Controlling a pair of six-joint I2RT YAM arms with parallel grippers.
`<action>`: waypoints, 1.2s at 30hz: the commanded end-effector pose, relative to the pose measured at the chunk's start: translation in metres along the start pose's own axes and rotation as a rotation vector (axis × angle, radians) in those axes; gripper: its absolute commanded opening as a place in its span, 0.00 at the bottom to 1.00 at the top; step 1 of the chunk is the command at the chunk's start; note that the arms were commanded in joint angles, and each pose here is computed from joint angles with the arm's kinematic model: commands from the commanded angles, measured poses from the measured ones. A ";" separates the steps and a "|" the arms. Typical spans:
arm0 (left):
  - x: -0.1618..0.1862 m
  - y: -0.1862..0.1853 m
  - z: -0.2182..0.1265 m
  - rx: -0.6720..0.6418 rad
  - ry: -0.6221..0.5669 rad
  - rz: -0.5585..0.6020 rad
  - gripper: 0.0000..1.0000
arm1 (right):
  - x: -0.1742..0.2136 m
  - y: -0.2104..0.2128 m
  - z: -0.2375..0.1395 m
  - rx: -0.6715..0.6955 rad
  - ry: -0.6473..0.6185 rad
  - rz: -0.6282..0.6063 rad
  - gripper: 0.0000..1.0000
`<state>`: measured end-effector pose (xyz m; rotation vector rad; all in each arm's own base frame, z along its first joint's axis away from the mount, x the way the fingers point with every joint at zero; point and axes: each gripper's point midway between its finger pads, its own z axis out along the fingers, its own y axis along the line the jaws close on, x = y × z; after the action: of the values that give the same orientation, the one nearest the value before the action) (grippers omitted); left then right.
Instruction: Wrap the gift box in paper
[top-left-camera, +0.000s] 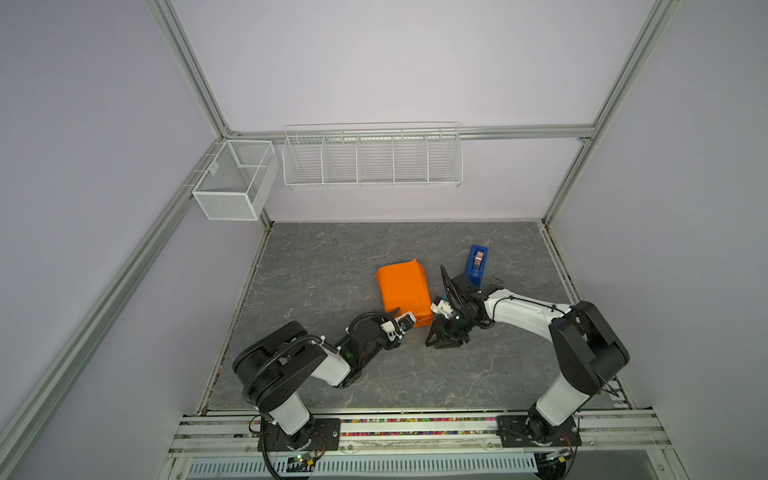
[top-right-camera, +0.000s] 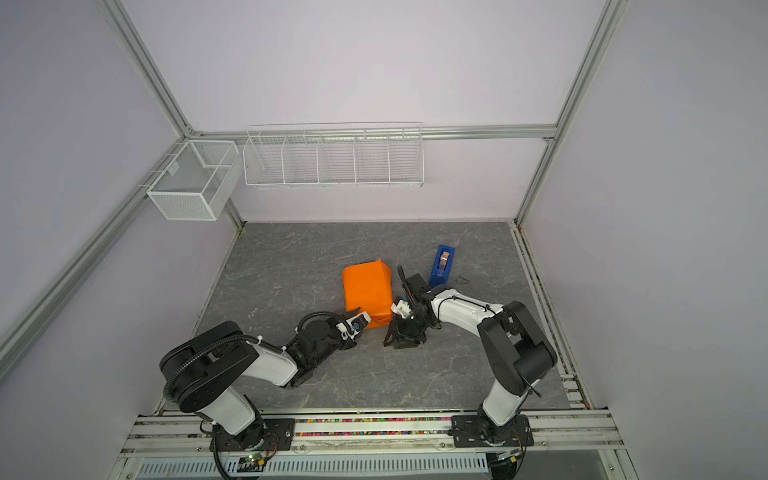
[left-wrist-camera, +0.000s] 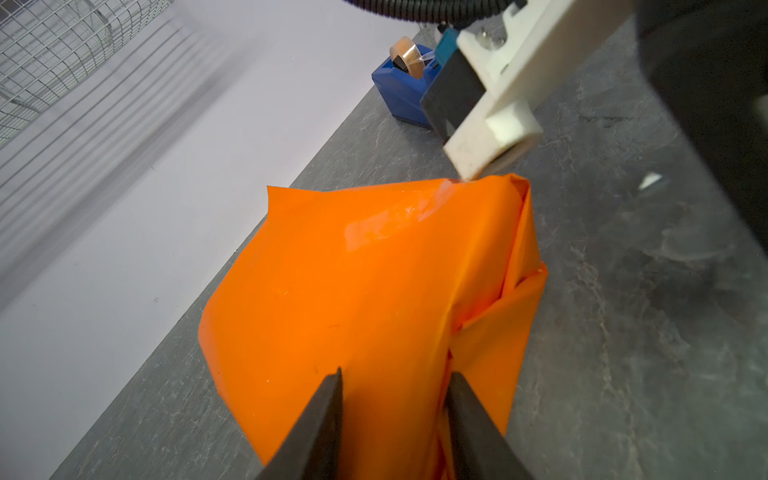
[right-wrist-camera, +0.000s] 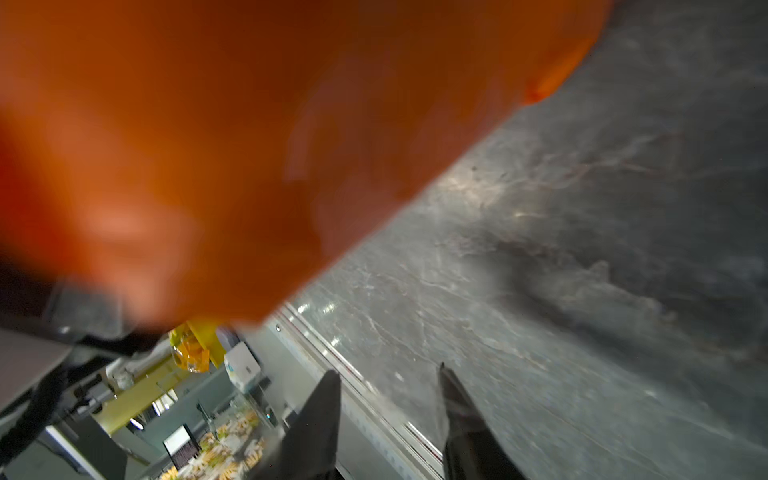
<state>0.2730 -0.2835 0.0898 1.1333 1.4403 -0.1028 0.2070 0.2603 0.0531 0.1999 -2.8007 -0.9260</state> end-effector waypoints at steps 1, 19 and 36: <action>0.003 0.001 0.002 0.005 0.021 -0.014 0.41 | -0.004 -0.021 -0.008 0.142 -0.018 0.012 0.60; 0.003 0.001 0.002 0.008 0.021 -0.015 0.41 | -0.138 -0.094 -0.165 -0.205 -0.569 0.259 0.47; 0.005 0.001 0.002 0.010 0.024 -0.016 0.41 | -0.215 -0.125 -0.189 -0.368 -0.651 0.293 0.36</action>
<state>0.2732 -0.2832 0.0902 1.1311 1.4424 -0.1074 0.4558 0.0815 0.0910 -0.6924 -3.0399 -1.4844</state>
